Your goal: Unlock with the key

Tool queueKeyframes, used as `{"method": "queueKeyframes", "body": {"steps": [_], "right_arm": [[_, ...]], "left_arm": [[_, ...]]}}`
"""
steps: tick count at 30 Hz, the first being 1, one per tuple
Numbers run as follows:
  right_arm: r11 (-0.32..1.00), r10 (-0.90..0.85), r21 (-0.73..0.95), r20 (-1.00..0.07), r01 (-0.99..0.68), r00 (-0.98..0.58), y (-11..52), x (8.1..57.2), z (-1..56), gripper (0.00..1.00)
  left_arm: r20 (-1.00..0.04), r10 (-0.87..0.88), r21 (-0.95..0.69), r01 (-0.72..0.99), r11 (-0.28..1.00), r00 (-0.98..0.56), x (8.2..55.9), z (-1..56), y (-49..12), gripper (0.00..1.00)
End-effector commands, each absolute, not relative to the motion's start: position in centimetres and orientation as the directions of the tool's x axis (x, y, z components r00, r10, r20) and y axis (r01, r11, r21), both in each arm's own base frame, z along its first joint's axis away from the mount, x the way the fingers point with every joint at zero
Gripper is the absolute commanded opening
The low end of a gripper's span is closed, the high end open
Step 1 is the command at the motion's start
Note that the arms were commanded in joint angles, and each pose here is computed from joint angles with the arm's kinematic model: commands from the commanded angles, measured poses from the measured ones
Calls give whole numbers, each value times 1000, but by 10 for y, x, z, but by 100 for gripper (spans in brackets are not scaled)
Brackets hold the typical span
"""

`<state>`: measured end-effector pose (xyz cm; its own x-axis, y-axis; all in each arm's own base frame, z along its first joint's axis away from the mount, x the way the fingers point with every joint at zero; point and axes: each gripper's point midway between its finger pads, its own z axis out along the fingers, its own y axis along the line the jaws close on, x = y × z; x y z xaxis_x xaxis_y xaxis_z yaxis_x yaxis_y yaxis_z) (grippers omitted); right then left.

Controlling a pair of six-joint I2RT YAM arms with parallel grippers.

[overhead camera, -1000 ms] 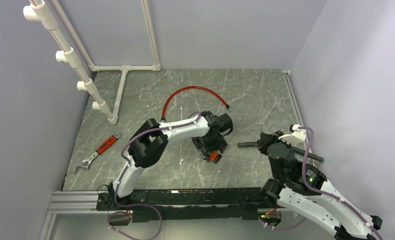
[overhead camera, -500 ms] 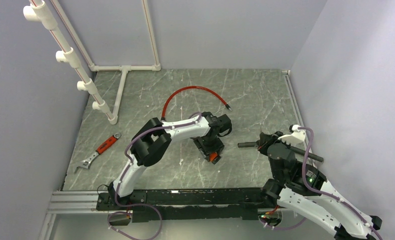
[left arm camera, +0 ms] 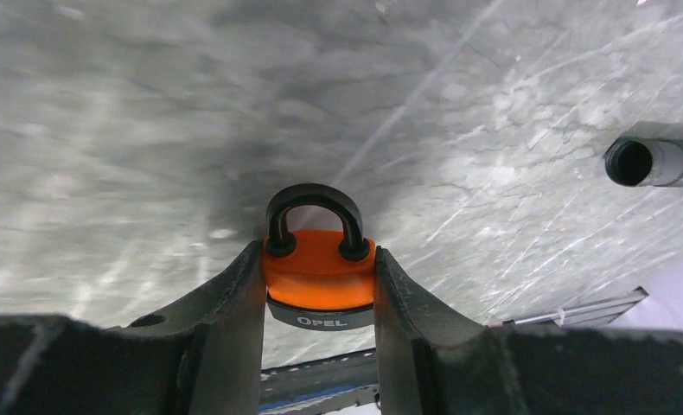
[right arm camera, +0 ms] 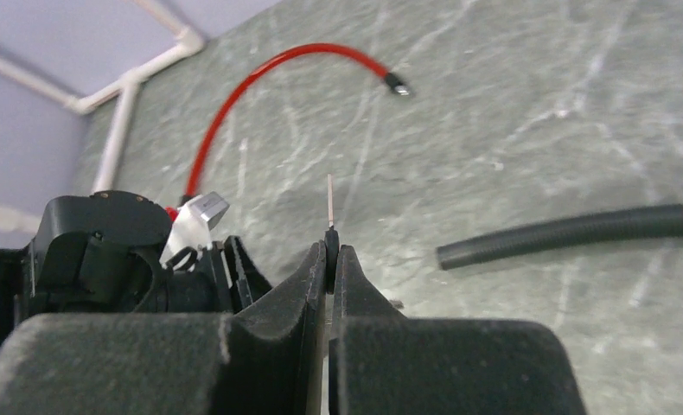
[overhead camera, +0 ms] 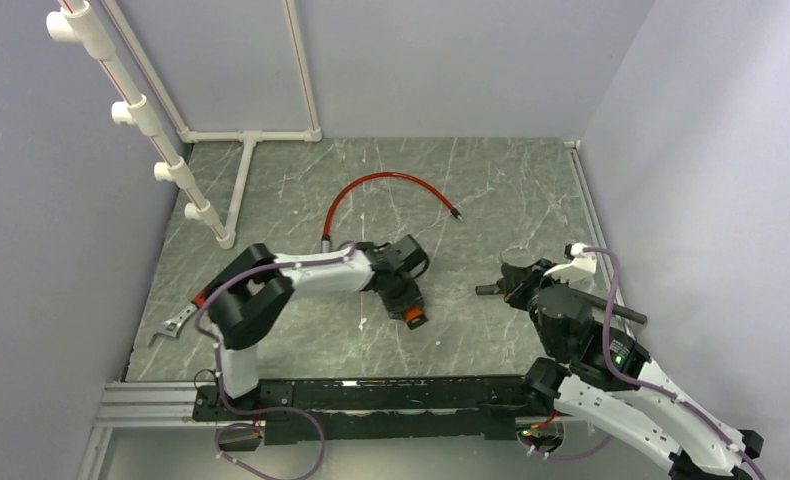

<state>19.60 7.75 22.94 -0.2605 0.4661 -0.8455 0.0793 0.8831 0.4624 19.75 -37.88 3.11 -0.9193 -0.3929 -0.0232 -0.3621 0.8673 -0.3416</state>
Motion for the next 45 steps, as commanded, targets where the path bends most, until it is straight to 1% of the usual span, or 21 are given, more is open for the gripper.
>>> {"method": "queueKeyframes", "body": {"steps": [1, 4, 6, 11, 17, 21, 31, 38, 45], "right_arm": [[814, 512, 563, -810, -138, -287, 119, 193, 255, 0], [760, 533, 606, -788, -234, -307, 141, 191, 263, 0], [729, 538, 622, -779, -287, -322, 155, 190, 269, 0], [684, 516, 614, -789, -393, -335, 181, 190, 278, 0], [653, 463, 581, -814, -485, -352, 209, 191, 292, 0], [659, 453, 573, -819, -487, -352, 216, 196, 296, 0], [652, 414, 579, -813, -489, -411, 233, 196, 285, 0], [632, 395, 583, -809, -510, -435, 245, 187, 282, 0], [647, 355, 551, -829, -526, -432, 259, 178, 279, 0]], "left_arm": [[-158, -420, -609, -247, 754, -893, 242, 83, -372, 0], [-138, -436, -669, -241, 703, -889, 249, 104, -353, 0], [-127, -453, -732, -225, 643, -882, 255, 126, -340, 0], [-98, -490, -821, -208, 531, -866, 266, 166, -310, 0], [-27, -465, -920, -161, 359, -885, 273, 212, -291, 0], [2, -407, -960, -115, 255, -913, 272, 236, -290, 0], [63, -287, -979, -116, 170, -956, 263, 249, -299, 0], [56, -258, -984, -97, 150, -964, 261, 259, -301, 0], [45, -266, -982, -91, 166, -963, 260, 259, -299, 0]]}}
